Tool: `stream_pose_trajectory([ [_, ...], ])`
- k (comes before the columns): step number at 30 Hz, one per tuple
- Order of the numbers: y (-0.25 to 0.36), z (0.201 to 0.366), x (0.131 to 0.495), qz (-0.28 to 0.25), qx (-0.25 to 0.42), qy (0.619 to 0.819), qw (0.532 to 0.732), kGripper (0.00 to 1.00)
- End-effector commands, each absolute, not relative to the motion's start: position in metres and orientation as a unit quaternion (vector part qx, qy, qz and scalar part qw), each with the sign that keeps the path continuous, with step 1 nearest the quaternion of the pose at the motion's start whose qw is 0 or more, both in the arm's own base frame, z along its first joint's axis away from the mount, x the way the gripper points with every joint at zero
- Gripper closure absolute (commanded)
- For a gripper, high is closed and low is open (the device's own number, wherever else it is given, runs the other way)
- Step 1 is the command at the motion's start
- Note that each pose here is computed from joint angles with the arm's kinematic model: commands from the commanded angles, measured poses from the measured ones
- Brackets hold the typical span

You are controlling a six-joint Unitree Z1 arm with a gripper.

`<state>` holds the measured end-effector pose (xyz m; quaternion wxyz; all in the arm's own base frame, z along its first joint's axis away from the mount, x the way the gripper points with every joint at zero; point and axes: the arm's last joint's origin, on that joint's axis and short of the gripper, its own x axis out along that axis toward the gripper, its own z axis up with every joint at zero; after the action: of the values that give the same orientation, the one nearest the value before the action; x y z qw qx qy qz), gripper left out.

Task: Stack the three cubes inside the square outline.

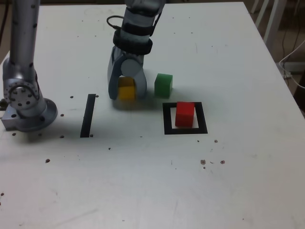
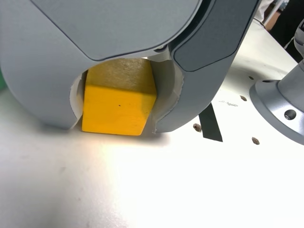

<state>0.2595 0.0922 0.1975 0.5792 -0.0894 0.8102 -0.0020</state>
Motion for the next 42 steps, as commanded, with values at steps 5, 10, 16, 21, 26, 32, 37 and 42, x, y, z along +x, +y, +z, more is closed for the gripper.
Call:
stream_pose_trajectory([
  [5,0.078,0.215,0.264,-0.008,-0.057,0.803,0.594,0.73],
  [10,0.063,0.23,0.275,-0.015,-0.03,0.797,0.603,0.73],
  [16,0.042,0.251,0.293,-0.025,0.001,0.788,0.616,0.73],
  [21,0.025,0.262,0.308,-0.037,0.022,0.782,0.622,0.73],
  [26,0.008,0.27,0.323,-0.054,0.036,0.78,0.623,0.73],
  [32,-0.007,0.275,0.337,-0.068,0.047,0.779,0.622,0.73],
  [37,-0.017,0.275,0.346,-0.075,0.051,0.779,0.62,0.73],
  [42,-0.023,0.271,0.356,-0.081,0.053,0.78,0.619,0.73],
])
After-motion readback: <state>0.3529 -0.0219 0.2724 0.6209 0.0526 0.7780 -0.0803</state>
